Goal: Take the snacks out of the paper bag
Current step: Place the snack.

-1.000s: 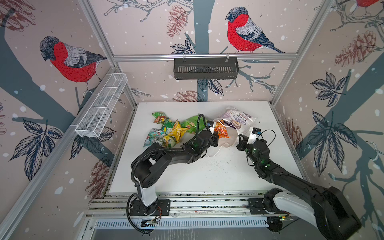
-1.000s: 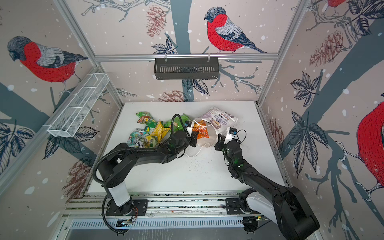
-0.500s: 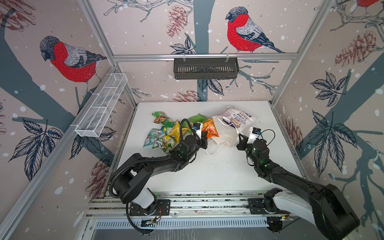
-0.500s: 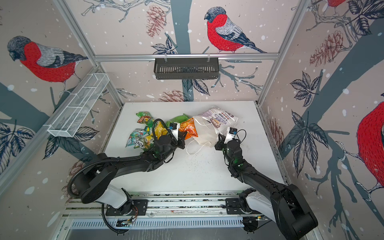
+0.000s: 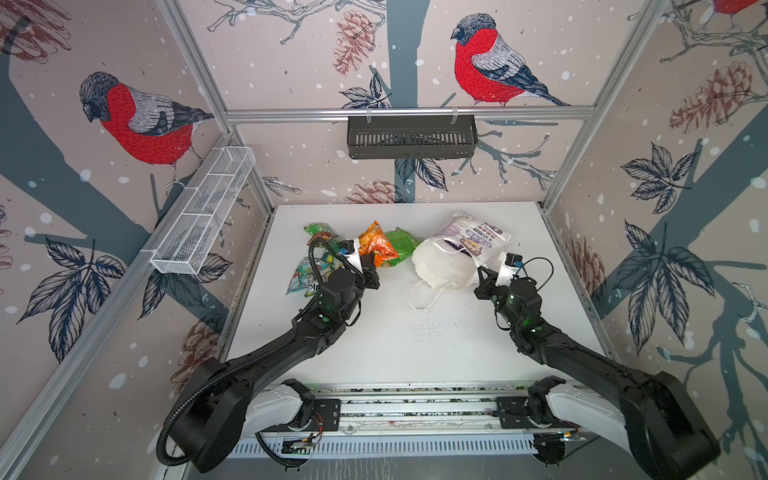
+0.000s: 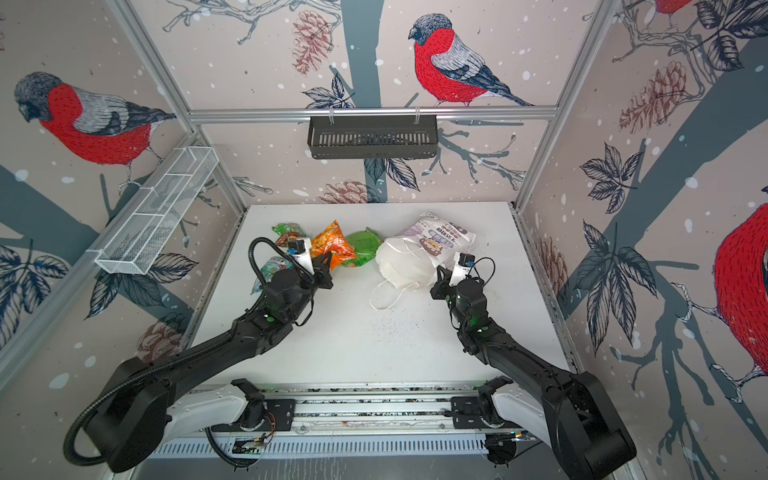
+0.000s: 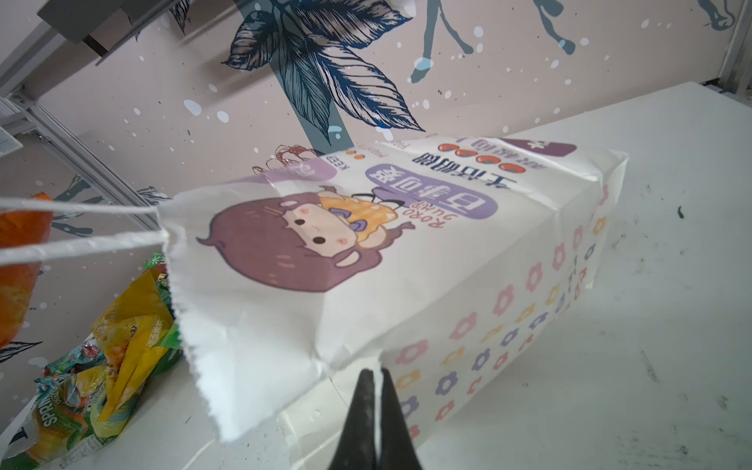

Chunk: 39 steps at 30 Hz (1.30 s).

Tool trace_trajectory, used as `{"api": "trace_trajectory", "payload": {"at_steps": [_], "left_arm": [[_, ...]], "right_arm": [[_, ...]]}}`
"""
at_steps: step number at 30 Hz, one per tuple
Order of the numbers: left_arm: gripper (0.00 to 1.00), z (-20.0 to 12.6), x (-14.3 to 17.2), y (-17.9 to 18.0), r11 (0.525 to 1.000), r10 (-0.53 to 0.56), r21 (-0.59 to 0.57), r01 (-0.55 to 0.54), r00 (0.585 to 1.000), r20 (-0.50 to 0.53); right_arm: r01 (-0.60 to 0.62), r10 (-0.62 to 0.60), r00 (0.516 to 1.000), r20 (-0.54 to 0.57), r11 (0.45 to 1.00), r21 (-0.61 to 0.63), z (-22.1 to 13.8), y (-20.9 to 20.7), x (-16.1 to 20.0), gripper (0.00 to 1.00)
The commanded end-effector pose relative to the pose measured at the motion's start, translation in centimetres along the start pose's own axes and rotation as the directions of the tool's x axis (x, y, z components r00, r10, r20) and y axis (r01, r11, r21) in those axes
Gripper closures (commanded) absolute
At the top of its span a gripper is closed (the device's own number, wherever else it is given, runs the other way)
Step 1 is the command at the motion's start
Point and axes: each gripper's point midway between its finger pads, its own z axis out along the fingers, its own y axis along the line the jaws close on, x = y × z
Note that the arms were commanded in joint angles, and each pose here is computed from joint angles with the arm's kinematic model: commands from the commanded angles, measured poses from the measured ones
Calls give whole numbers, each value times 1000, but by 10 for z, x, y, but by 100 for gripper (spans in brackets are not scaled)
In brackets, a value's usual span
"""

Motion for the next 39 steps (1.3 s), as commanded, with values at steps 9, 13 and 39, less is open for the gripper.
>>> {"api": "trace_trajectory", "payload": {"at_steps": [9,13,39], "left_arm": [[100,-15,22,100,949,-163,-277,149,986,-30],[100,-13,33,118,933,-167,-332,142,985,-48],[32,16,17,36,985,55,-151,-84,981,-185]], "right_arm": [[32,-32,999,19,999,0,-8,0,-5,100],[30,-30,999,23,1000,1,-9,0,-6,100],[72,-72,997,-8,997,22,-29,-15,17,100]]}}
